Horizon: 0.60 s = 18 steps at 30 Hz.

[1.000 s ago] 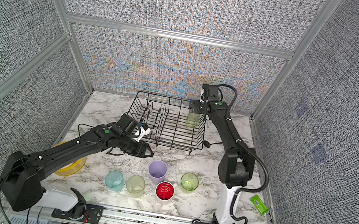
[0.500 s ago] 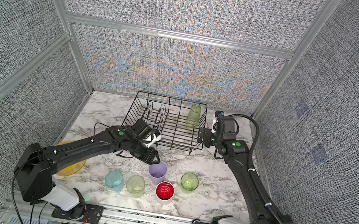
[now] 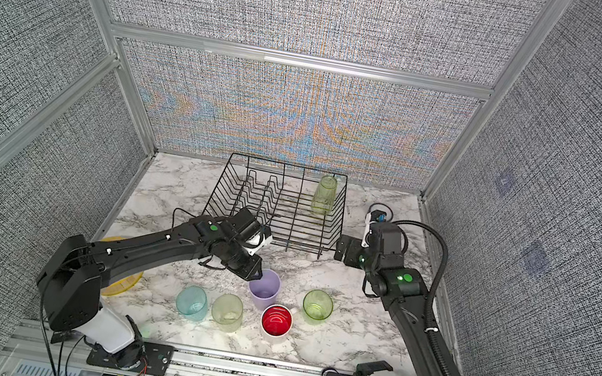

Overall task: Load cups into a dish rack
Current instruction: Pick up the cup from the center of the table.

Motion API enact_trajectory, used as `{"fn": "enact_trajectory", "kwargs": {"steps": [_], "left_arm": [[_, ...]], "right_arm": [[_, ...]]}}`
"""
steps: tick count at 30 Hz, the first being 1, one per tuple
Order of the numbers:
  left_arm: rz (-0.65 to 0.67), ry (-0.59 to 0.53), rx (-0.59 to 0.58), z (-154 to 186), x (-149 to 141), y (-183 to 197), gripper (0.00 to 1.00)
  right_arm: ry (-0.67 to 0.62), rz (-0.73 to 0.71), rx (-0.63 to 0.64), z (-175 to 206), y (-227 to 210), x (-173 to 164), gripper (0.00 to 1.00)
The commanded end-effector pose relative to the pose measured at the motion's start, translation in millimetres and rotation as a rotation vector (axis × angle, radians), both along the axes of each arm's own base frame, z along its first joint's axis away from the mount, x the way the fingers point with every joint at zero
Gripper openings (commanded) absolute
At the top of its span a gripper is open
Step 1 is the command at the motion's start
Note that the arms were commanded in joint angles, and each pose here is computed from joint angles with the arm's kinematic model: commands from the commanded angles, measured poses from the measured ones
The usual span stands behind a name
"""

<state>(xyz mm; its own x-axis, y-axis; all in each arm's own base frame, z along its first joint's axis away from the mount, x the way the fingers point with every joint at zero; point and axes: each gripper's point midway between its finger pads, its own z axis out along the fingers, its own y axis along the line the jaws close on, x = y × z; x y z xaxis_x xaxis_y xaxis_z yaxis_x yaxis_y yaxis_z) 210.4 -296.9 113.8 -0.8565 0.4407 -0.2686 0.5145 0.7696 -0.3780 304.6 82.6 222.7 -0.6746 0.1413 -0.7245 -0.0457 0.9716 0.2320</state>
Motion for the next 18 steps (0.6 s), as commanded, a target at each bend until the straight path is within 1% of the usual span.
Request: {"fn": "enact_trajectory", "kwargs": {"steps": [1, 3, 6, 8, 11, 14, 15, 16, 18], "left_arm": [[0.016, 0.003, -0.016, -1.7, 3.5, -5.7, 0.19], [0.034, 0.005, -0.009, -2.0, 4.0, -4.2, 0.09], [0.058, -0.015, -0.017, 3.0, 5.1, -0.4, 0.04], [0.063, -0.027, -0.026, 7.9, 4.6, 1.1, 0.0], [0.066, -0.036, -0.05, 17.3, 3.1, 0.7, 0.0], [0.075, -0.053, -0.083, 31.5, 2.7, 0.4, 0.0], [0.085, -0.062, -0.096, 37.3, 4.1, 0.7, 0.0], [0.097, -0.07, -0.113, 44.1, 5.4, 0.1, 0.0], [0.14, -0.076, -0.149, 57.6, 9.5, -0.5, 0.0]], "right_arm": [[-0.004, 0.036, 0.119, 8.0, 17.5, -1.9, 0.99], [0.006, 0.052, 0.115, 10.7, 18.3, -6.4, 0.99], [0.026, 0.06, 0.089, 12.3, 15.1, -14.3, 0.99], [0.003, 0.072, 0.103, 27.2, 16.7, -16.5, 0.99], [0.008, 0.09, 0.164, 32.1, 24.2, -22.8, 0.99], [0.008, 0.115, 0.256, 37.2, 35.5, -28.4, 0.99], [-0.006, 0.134, 0.297, 44.7, 41.1, -30.1, 0.99], [0.019, 0.148, 0.33, 34.8, 46.2, -33.9, 0.99], [0.028, 0.174, 0.395, 36.5, 54.7, -38.6, 0.98]]}}
